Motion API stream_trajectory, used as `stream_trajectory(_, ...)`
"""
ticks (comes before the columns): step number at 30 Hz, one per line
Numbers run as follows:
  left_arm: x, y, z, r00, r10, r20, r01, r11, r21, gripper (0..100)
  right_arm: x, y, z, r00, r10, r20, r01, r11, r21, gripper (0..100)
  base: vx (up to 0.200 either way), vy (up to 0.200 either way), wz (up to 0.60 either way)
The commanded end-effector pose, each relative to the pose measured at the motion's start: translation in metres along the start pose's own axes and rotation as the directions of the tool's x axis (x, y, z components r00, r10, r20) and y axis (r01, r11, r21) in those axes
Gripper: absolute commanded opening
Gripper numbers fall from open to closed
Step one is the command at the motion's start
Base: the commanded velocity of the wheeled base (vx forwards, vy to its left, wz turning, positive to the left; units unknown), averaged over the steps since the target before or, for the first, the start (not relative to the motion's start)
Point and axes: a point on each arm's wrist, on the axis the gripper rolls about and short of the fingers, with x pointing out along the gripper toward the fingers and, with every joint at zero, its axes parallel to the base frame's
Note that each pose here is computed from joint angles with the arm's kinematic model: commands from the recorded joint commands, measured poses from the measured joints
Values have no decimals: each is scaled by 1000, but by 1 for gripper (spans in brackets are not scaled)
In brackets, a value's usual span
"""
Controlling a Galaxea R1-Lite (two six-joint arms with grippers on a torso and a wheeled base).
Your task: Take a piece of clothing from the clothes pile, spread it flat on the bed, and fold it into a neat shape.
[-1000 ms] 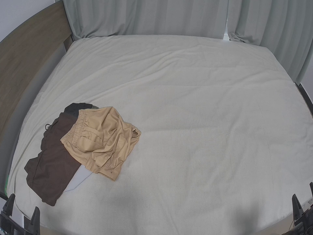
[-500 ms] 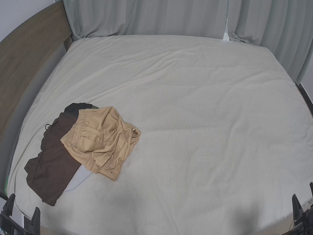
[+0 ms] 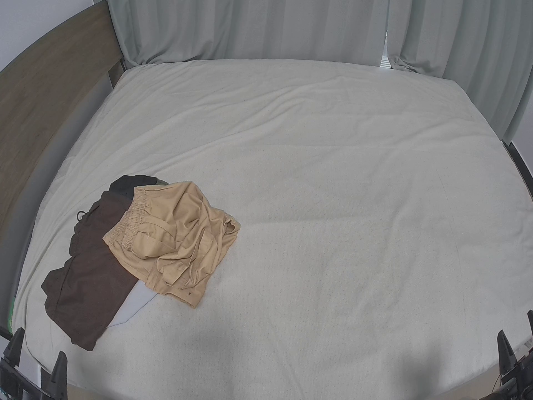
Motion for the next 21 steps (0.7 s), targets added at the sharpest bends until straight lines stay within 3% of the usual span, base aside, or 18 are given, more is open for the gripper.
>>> stream_trajectory(1, -12, 0, 42, 989, 7, 149, -5, 1000, -13, 100, 0, 0, -5, 1000, -1, 0, 1, 1000, 0, 100, 0, 0, 0)
stream_trajectory(4, -7, 0, 66, 993, -9, 120, 12, 999, -30, 100, 0, 0, -5, 1000, 2, 0, -2, 1000, -2, 100, 0, 0, 0)
stream_trajectory(7, -2, 0, 72, 994, -45, 101, 53, 996, -71, 100, 0, 0, -5, 1000, 0, 0, 0, 1000, 0, 100, 0, 0, 0)
stream_trajectory(12, 10, 0, 82, 980, -192, 44, 197, 953, -228, 100, 0, 0, -5, 1000, 5, 0, -5, 1000, -3, 100, 0, 0, 0)
stream_trajectory(21, 27, -2, 84, 957, -283, -56, 252, 914, -318, 100, 0, 0, -5, 1000, 5, 0, -5, 1000, -5, 100, 0, 0, 0)
